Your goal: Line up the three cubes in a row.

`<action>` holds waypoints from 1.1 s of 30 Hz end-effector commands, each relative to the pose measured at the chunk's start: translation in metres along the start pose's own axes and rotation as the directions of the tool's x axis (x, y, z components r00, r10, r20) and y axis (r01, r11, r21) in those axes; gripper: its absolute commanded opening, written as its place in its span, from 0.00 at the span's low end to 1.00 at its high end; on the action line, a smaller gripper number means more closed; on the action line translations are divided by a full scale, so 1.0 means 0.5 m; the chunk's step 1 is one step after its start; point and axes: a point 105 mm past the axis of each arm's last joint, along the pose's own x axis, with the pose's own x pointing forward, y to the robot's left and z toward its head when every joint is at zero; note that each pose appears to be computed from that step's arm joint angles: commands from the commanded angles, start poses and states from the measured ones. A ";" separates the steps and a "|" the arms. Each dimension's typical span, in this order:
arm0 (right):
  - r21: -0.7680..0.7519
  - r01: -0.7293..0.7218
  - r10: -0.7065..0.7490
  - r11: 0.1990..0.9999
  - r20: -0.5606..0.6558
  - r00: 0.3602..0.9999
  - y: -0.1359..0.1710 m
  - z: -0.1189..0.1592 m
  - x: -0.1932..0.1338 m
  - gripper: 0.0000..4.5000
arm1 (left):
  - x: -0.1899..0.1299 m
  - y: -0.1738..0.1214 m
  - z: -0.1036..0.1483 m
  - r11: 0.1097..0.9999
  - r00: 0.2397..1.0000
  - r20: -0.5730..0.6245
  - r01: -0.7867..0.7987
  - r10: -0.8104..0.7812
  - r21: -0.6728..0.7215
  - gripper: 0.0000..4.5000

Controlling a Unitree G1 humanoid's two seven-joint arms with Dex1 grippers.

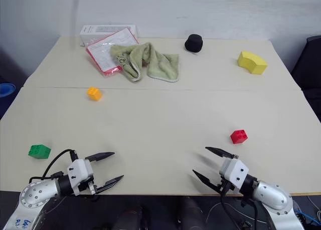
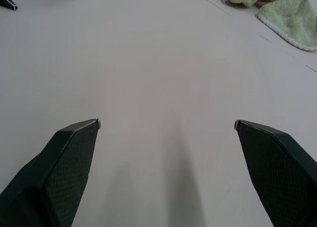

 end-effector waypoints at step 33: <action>0.196 0.707 -0.708 0.679 -0.081 0.702 -0.053 0.028 -0.090 1.00 | 0.174 -0.034 0.132 0.939 0.895 0.327 0.340 -0.304 -0.057 1.00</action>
